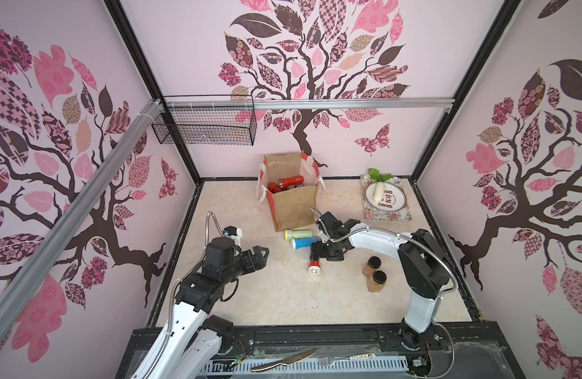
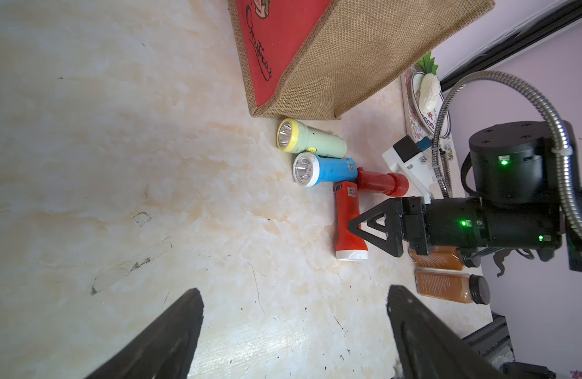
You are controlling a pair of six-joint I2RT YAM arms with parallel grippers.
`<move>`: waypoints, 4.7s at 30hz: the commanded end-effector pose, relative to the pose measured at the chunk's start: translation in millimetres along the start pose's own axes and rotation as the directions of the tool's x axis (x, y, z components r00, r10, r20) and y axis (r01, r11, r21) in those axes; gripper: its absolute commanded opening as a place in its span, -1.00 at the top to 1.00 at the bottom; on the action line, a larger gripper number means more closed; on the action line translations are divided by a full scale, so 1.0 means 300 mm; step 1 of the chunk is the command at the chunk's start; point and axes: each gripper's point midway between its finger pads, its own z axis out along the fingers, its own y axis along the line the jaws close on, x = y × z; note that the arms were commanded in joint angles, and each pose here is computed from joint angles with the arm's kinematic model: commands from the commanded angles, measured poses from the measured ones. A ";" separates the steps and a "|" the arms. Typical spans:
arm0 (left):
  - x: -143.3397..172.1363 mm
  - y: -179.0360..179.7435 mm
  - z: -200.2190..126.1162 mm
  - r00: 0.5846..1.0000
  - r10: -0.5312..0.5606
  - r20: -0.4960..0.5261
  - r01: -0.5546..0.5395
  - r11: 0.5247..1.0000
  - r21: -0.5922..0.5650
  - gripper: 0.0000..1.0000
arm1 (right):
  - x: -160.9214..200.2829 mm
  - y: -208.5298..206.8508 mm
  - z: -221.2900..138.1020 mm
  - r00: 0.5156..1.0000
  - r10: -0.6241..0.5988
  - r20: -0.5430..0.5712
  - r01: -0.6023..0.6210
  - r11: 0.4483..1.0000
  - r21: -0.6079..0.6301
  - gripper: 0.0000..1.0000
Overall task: Put the flashlights into the tote bags
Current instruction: Pick up the flashlight from the center of the board, then place the flashlight in the canvas bag.
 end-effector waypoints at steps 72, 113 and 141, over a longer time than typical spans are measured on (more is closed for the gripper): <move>-0.075 -0.139 -0.008 0.998 0.034 -0.052 -0.028 0.993 0.117 -0.96 | -0.350 0.365 -0.858 0.681 -0.377 0.628 0.438 0.897 0.064 1.00; -0.033 -0.158 -0.189 0.994 0.078 -0.077 -0.068 0.990 0.124 -0.96 | -1.118 0.495 -0.546 0.492 -0.157 0.856 0.292 0.956 0.008 1.00; -0.068 -0.152 -0.177 0.997 0.070 -0.023 -0.068 0.992 0.110 -0.96 | -1.143 0.414 -0.419 0.528 -0.175 0.831 0.223 0.973 0.063 0.14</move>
